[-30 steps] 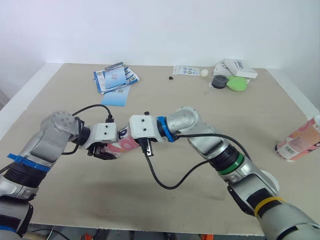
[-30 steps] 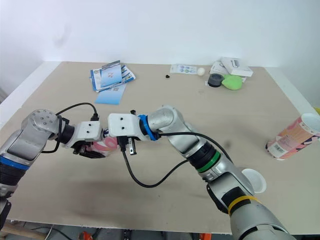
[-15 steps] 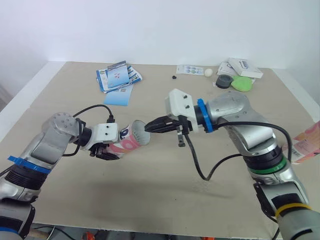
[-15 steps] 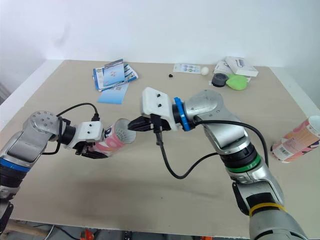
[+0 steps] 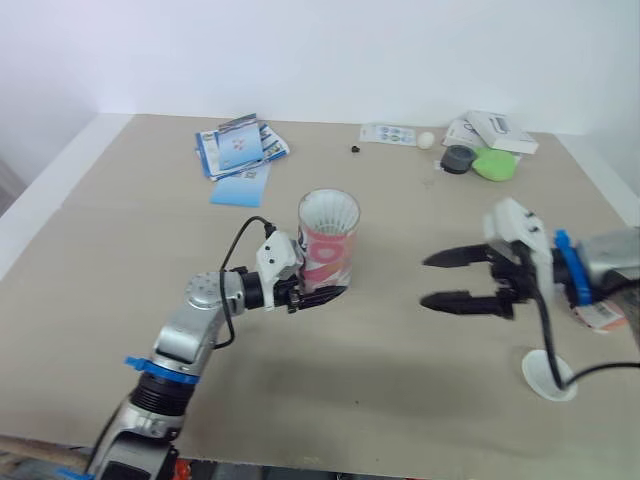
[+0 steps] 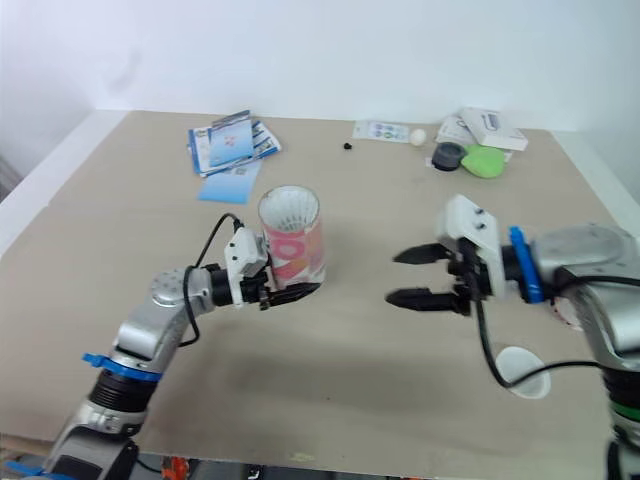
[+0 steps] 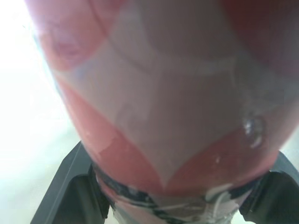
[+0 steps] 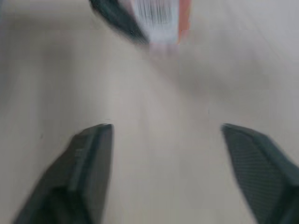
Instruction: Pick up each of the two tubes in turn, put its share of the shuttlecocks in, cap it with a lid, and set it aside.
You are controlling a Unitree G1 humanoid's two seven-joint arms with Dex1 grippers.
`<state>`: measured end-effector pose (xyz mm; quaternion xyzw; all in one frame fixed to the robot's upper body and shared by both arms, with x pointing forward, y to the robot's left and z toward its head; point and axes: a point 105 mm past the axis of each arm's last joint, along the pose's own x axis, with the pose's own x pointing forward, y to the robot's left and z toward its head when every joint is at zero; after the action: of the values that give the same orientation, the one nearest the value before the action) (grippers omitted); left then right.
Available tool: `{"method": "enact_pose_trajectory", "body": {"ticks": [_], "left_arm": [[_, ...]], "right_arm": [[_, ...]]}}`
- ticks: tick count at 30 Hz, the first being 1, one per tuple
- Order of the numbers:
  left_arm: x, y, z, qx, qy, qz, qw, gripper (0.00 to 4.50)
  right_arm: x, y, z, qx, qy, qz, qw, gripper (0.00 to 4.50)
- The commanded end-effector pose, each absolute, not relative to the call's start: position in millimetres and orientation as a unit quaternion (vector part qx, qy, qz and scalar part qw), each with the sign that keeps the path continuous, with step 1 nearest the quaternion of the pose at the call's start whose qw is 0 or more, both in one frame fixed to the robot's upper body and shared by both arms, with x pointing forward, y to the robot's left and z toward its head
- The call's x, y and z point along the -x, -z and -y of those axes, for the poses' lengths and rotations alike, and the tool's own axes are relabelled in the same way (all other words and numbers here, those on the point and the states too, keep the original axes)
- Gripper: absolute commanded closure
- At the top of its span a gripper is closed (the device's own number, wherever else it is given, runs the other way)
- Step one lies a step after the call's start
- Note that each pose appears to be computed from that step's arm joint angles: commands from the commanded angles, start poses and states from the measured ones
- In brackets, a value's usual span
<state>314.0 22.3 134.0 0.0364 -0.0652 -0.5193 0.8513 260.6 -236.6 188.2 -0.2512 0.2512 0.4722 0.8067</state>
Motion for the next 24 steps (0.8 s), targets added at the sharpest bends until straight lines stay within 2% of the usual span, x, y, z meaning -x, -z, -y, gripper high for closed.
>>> {"method": "enact_pose_trajectory", "body": {"ticks": [1, 8, 24], "left_arm": [[-316, -120, -4, -0.044, 0.483, 0.078, 0.871, 1.69], [-311, -85, 9, -0.061, 0.483, 0.034, 0.873, 1.69], [-307, -68, 8, -0.065, 0.497, -0.019, 0.865, 1.69]], "right_arm": [[-255, -182, 285, 0.295, -0.406, -0.297, 0.812, 0.08], [-246, -158, 325, 0.266, -0.365, -0.351, 0.82, 0.08], [-235, -123, 364, 0.26, -0.332, -0.415, 0.806, 0.08]]}}
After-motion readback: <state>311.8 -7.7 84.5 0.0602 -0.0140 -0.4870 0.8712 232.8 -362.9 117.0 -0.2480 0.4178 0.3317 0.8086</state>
